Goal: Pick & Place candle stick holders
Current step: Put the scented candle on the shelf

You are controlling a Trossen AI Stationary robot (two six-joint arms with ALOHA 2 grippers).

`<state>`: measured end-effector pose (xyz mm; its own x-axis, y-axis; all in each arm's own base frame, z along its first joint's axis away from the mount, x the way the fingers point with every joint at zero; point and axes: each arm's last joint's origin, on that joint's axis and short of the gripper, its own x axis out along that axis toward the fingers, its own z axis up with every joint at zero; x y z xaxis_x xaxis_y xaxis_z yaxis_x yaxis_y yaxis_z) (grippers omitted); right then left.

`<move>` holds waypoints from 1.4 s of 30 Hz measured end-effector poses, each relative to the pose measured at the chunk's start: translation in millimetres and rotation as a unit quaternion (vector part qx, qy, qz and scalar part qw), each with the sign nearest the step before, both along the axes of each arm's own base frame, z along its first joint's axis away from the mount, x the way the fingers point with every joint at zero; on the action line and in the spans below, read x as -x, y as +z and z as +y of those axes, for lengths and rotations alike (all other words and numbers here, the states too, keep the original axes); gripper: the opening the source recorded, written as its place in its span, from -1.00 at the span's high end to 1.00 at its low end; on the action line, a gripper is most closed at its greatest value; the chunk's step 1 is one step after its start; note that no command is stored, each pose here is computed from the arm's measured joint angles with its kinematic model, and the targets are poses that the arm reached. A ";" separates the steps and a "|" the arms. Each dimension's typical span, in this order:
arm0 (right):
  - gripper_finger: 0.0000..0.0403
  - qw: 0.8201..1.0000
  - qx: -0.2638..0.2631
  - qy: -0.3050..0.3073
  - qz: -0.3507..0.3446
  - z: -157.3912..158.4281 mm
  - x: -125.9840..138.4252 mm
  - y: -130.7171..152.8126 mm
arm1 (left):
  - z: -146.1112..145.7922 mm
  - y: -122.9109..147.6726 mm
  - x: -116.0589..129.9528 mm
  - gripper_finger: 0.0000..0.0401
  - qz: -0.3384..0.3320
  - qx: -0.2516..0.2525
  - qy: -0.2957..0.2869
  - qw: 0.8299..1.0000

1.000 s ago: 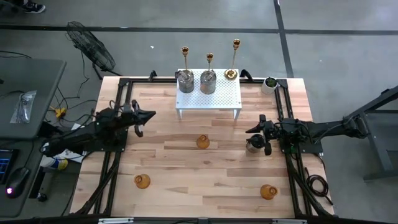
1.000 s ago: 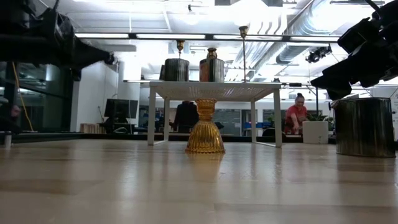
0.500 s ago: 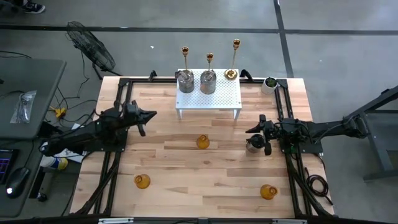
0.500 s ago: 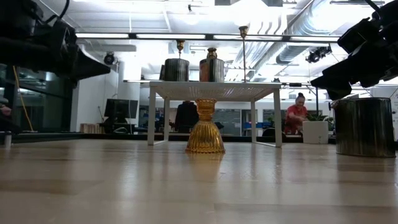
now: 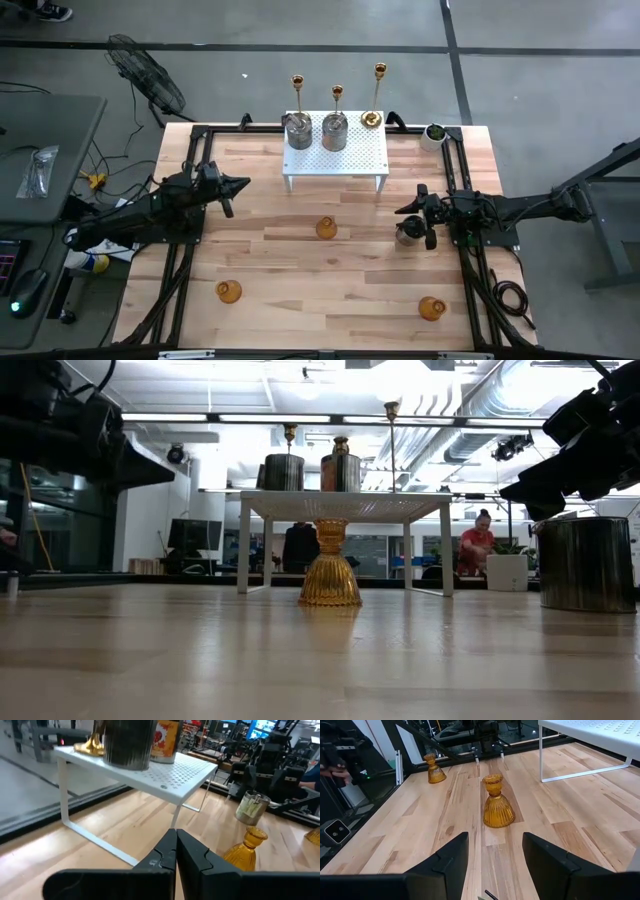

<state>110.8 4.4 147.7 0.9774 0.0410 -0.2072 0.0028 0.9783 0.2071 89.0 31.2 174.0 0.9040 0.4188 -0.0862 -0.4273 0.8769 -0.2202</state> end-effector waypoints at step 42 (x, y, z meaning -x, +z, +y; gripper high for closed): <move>0.11 1.000 0.017 0.001 -0.004 -0.1 -0.2 0.6 | 0.1 5.3 -0.7 1.00 -0.027 -0.019 -0.001 0.999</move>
<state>110.9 4.3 148.4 0.9790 0.0361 -0.2008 -0.0008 0.9849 0.1730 89.7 31.3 179.3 0.9081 0.4181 -0.0223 -0.4131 0.8861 -0.2099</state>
